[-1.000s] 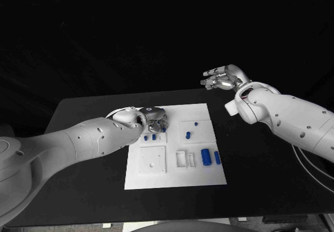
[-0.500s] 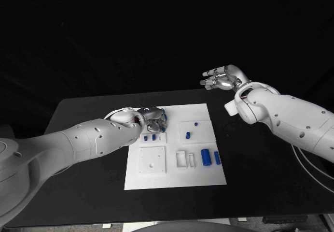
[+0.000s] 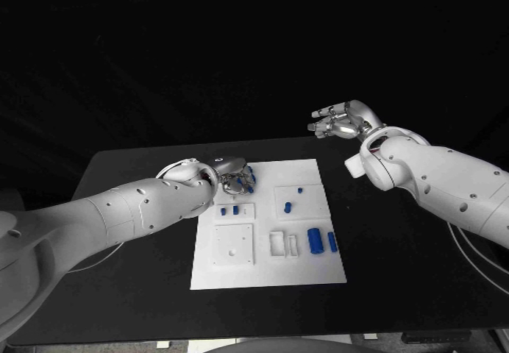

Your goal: Assemble the parts on the task board

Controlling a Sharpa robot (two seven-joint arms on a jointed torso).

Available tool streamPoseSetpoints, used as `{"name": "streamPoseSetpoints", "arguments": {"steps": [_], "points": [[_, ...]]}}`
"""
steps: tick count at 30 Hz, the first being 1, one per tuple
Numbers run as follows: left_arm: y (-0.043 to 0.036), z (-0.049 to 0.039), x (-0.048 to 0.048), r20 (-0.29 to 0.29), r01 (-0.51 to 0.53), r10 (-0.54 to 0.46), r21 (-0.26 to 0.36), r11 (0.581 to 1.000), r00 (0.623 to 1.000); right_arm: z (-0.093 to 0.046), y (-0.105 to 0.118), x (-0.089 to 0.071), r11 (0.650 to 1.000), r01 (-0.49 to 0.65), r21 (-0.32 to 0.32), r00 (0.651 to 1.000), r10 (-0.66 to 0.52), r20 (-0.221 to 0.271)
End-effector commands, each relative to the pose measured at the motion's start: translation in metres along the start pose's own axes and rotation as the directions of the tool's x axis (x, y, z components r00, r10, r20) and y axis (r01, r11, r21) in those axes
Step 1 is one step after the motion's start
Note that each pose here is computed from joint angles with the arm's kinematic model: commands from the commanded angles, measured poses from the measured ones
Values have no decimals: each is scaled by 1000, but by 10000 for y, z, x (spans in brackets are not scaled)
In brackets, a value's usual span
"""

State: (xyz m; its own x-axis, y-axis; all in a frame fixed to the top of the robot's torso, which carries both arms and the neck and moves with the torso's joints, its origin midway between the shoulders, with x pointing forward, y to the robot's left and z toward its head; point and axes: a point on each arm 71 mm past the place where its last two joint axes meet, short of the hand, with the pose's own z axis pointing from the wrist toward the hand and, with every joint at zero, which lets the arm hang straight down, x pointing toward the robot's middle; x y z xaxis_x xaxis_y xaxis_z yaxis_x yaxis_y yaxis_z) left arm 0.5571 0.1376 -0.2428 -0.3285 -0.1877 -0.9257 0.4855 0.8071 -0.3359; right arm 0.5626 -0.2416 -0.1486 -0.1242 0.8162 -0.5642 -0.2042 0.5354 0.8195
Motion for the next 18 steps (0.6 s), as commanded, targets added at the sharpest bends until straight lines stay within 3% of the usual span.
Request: {"name": "streamPoseSetpoints", "arguments": {"steps": [1, 18], "points": [[7, -5, -25, 10, 44, -43, -11, 999, 999, -1, 10, 0, 1000, 1, -8, 1000, -1, -9], [234, -191, -221, 6, 56, -56, -65, 996, 998, -7, -16, -36, 1000, 5, -1, 1000, -5, -5]]}}
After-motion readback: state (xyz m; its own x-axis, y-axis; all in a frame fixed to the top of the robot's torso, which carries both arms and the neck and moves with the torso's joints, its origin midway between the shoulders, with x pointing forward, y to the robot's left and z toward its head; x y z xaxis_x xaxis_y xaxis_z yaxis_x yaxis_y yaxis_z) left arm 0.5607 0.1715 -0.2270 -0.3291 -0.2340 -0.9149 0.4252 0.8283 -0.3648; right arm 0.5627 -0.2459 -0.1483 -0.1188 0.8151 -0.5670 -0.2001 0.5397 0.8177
